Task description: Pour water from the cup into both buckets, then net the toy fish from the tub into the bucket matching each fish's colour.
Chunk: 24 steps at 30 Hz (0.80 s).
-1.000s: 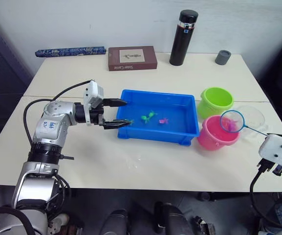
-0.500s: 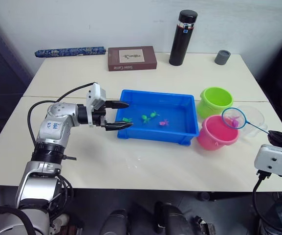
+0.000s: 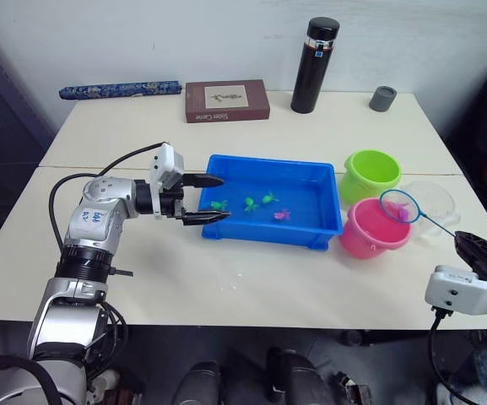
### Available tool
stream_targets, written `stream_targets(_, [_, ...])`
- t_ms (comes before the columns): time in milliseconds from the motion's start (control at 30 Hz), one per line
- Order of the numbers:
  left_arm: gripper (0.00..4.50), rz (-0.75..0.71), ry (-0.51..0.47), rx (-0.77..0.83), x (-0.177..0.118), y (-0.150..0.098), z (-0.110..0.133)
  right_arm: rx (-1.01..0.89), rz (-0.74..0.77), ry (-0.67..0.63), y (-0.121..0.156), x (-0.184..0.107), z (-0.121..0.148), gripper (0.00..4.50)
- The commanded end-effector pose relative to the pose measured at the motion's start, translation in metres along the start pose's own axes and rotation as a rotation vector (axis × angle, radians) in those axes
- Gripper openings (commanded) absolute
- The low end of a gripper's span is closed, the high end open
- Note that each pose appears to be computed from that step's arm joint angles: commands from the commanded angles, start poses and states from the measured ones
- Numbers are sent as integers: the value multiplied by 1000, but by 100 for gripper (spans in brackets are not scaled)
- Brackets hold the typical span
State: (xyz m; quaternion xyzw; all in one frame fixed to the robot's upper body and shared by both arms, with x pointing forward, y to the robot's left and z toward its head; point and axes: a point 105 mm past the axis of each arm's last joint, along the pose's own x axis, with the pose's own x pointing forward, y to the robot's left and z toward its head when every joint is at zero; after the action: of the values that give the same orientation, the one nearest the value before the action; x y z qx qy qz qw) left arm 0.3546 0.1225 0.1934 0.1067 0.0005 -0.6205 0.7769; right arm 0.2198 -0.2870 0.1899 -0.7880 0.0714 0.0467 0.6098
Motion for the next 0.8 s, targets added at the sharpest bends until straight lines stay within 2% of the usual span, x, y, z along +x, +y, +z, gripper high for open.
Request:
stream_targets(33, [448, 0, -25, 53, -3, 0, 15, -33, -53, 14, -8, -3, -2, 0])
stream_targets(600, [448, -1, -30, 57, -2, -1, 14, -182, -135, 16, -6, -9, 4, 0])
stream_targets(800, [448, 1, -31, 59, -2, -1, 15, -183, -132, 13, -1, -9, 5, 0])
